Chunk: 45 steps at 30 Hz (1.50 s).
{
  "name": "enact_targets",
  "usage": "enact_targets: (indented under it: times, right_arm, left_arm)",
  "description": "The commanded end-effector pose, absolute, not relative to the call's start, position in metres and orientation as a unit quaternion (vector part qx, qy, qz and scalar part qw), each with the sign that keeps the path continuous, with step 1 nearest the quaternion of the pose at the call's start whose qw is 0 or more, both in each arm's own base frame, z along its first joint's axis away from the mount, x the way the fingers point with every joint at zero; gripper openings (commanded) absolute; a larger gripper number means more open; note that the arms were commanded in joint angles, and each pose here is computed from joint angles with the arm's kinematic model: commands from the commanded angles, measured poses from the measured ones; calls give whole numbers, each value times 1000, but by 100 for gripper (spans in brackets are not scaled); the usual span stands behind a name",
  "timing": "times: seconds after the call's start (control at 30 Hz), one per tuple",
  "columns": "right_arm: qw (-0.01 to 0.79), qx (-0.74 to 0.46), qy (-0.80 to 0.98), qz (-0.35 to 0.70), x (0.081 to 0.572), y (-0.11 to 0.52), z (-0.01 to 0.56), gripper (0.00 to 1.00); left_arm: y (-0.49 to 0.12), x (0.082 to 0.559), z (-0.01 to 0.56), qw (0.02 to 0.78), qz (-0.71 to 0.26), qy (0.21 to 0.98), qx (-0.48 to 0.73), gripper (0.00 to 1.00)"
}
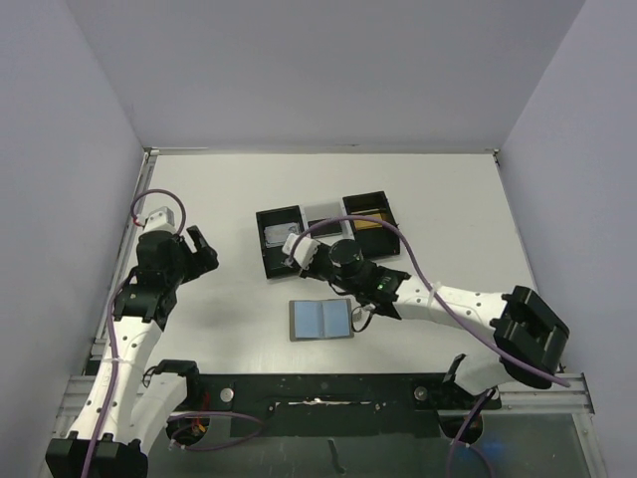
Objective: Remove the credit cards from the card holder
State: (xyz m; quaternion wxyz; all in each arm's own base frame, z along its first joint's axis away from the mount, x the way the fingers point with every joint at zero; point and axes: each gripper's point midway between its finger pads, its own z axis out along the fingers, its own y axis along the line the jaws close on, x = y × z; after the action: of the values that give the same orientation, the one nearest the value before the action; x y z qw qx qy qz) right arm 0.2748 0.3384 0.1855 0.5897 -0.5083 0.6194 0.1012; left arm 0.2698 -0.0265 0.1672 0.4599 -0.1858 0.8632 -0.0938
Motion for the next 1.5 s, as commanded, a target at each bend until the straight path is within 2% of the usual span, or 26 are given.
enact_targets:
  times: [0.0,0.6,0.97,1.1,1.2,1.47]
  right_arm:
    - [580,-563,586,66,293,359,190,0]
    - [547,-631,548,-52,402,400,148,0]
    - [518,-658,538,-94,432,409,110,5]
    - [515,-660,540,-88,432,412,106,15]
    - [511,-662,544,-72,427,413,104,29]
    - [519,-649,556,-35,415,409,121,45]
  left_arm:
    - [-24,276,180,485,-97,848,-188,77]
    - [-33,275,185,492,-119,846,-165,77]
    - [-32,274,187,496,-120,844,-167,77]
    - [-32,275,186,494,-119,845,-168,77]
    - [-33,275,185,491,-122,846,-166,77]
    - [-37,275,182,487,-130,848,-160,77]
